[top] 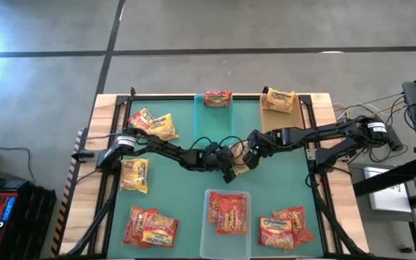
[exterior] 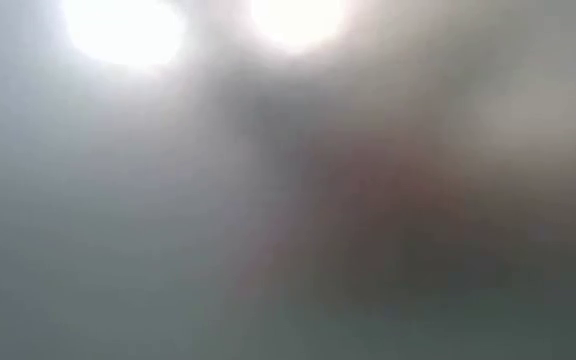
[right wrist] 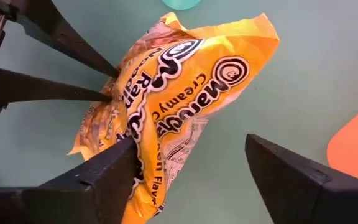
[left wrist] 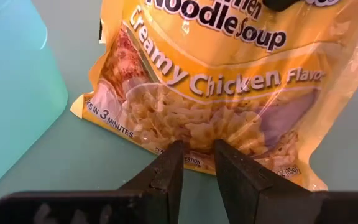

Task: Sort Maruchan noodles
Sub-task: Put the right yellow pack noodle into the yellow bin

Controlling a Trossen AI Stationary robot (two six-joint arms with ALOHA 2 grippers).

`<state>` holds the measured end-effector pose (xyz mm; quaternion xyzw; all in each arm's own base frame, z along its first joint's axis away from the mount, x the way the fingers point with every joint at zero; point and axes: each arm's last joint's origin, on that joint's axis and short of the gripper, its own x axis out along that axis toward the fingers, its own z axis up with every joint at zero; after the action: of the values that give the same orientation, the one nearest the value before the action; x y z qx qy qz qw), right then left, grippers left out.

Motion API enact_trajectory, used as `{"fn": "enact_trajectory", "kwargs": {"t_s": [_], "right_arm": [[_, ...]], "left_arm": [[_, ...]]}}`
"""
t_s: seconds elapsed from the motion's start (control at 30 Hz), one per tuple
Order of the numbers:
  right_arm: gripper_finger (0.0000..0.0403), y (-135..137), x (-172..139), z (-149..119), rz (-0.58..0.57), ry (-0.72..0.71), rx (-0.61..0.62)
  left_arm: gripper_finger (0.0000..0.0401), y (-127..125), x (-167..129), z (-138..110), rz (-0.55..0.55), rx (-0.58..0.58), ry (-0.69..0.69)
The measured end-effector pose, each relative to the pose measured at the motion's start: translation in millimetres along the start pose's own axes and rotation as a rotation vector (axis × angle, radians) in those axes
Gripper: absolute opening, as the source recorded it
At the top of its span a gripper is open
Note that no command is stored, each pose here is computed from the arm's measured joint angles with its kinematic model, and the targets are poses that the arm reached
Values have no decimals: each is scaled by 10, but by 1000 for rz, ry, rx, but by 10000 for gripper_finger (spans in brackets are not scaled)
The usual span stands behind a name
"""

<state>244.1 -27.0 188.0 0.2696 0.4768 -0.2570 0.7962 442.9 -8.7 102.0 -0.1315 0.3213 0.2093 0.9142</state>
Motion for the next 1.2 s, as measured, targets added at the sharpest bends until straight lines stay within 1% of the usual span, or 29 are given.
{"fn": "enact_trajectory", "kwargs": {"t_s": [0.2,0.37,0.47,0.57,0.7,0.83,1.0,1.1,1.2], "right_arm": [[318,18,1,20,20,-18,34],[322,62,-2,79,68,-77,59],[320,73,9,90,77,-88,60],[320,77,75,91,67,-77,60],[319,115,280,91,60,-61,54],[312,128,414,89,53,-48,42],[297,128,440,85,50,-41,17],[275,130,433,88,52,-45,16],[240,136,431,96,59,-53,8]], "left_arm": [[75,-1,1,0,-1,0,-1],[75,-1,3,-2,-2,0,0],[75,0,4,-5,-2,0,1],[75,-1,5,-4,-3,0,0],[75,-1,6,-5,-3,-1,-2],[75,-1,7,-6,-4,-2,-2],[75,-1,8,-6,-5,-3,-3],[75,-3,9,-3,-7,-4,-7],[75,-3,11,-3,-7,-4,-10]]}}
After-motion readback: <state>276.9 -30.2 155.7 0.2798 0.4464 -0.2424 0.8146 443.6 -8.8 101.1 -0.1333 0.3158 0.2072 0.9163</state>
